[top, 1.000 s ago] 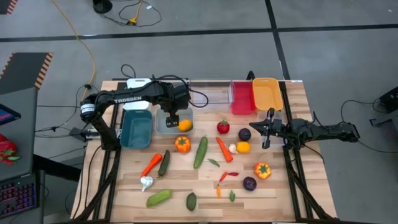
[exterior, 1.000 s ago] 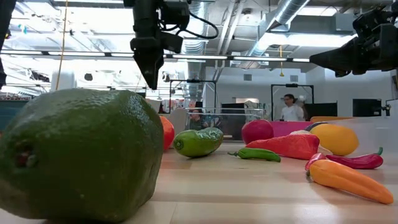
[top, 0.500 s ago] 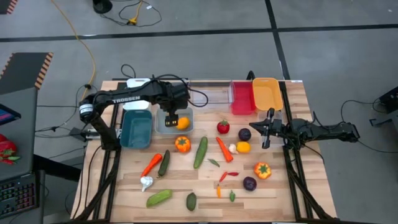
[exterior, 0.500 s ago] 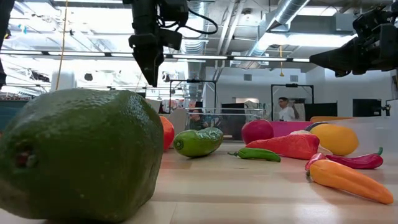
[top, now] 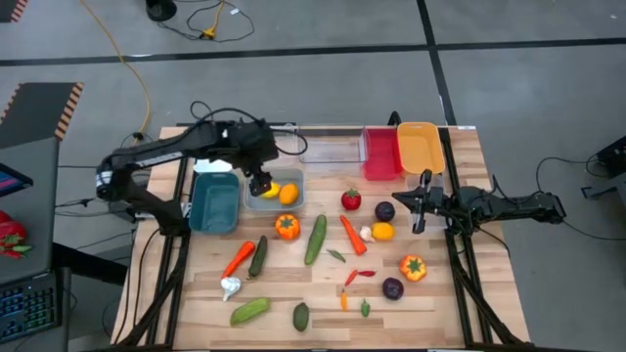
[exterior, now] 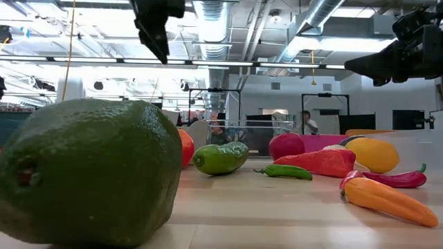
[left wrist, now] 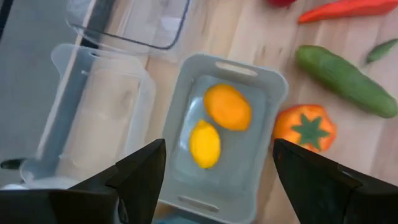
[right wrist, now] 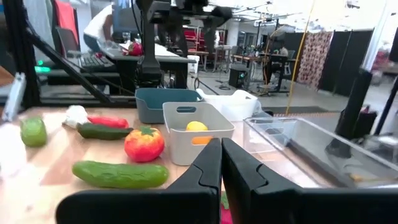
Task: Sort produce into baskets
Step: Put the red tomato into the top right transparent bin
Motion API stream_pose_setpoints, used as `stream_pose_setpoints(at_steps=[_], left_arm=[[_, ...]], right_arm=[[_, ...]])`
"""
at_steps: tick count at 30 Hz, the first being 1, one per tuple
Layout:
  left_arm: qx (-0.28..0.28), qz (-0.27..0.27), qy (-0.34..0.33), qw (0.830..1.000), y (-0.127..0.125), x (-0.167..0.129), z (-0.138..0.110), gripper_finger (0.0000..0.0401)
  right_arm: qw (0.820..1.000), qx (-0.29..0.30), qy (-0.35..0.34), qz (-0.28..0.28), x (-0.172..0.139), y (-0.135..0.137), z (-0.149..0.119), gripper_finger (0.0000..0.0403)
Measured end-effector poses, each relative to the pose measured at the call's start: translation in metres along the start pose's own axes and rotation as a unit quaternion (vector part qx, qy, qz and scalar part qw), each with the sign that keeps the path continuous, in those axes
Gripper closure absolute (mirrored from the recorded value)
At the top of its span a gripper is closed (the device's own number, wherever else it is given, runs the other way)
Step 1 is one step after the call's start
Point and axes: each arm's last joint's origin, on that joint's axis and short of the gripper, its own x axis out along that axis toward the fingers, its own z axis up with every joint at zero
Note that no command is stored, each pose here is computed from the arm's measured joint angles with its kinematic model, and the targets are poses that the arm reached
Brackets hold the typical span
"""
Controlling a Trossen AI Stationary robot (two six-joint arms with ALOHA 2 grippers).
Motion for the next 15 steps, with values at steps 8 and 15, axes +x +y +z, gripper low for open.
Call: stream_pose_setpoints(at_steps=[8, 15], left_arm=[[-0.027, -0.021, -0.077, 0.996, -0.020, -0.009, -0.028, 0.0118], [-0.038, -0.016, -0.095, 0.995, -0.030, -0.002, -0.051, 0.0118]], right_arm=[[0.999, 0.037, -0.015, -0.001, 0.000, 0.000, 0.002, 0.0335], [0.997, 0.077, -0.015, -0.004, 0.000, -0.001, 0.003, 0.0213]])
